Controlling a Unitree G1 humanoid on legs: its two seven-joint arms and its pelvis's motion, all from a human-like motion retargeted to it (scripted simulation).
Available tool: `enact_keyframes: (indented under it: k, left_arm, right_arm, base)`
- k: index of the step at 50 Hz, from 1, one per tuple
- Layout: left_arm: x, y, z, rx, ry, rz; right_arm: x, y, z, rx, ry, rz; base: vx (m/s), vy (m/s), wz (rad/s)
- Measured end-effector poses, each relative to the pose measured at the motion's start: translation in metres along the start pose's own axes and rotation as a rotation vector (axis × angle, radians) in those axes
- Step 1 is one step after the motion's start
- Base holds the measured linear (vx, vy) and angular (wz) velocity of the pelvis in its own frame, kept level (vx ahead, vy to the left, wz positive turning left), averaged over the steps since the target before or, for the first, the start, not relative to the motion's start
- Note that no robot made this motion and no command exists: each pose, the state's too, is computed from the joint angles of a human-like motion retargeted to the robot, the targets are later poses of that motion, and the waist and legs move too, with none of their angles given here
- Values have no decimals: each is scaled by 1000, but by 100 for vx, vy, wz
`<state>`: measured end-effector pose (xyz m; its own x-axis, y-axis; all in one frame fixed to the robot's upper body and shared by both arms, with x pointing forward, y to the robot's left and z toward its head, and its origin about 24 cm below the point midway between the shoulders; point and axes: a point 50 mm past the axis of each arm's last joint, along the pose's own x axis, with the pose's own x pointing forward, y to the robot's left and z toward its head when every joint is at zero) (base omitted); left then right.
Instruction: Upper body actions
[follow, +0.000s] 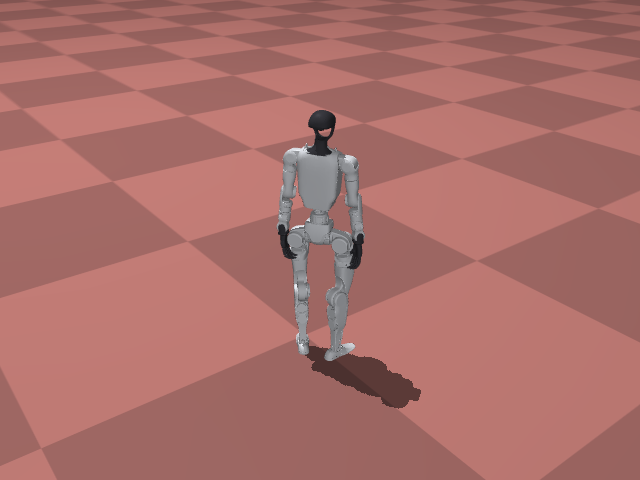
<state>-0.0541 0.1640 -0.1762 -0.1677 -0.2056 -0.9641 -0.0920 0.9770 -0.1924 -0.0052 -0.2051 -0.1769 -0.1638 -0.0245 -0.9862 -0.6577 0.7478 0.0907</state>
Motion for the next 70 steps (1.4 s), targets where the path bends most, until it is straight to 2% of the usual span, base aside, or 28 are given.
enact_keyframes:
  k: [23,37,42,49,56,62,66,70]
  left_arm:
    - [-4,12,26,-17,-115,111]
    - [-48,85,89,-31,-250,283]
    - [-74,107,125,-43,-349,352]
    - [-120,130,179,-71,-538,423]
    - [-161,140,219,-154,-740,463]
    - [-202,139,257,-140,-885,495]
    - [-224,139,272,-126,-951,528]
    - [-249,138,287,-113,-1026,552]
  right_arm:
    - [-2,-11,-5,48,-43,-49]
    - [-21,-72,-13,235,-203,-303]
    - [-25,-75,-54,400,-162,-369]
    - [-31,-55,-118,687,-27,-436]
    - [-49,-70,-151,897,3,-598]
    - [-57,-74,-162,1215,-107,-661]
    - [-59,-71,-164,1500,-324,-608]
    - [-60,-69,-164,1664,-501,-558]
  base:
    - [3,2,5]
    - [-7,-12,-20]
    - [-15,-26,52]
    - [-23,-38,-7]
    - [-45,-28,-41]
    - [-52,-20,-56]
    - [-46,-14,-75]
    - [-42,-10,-47]
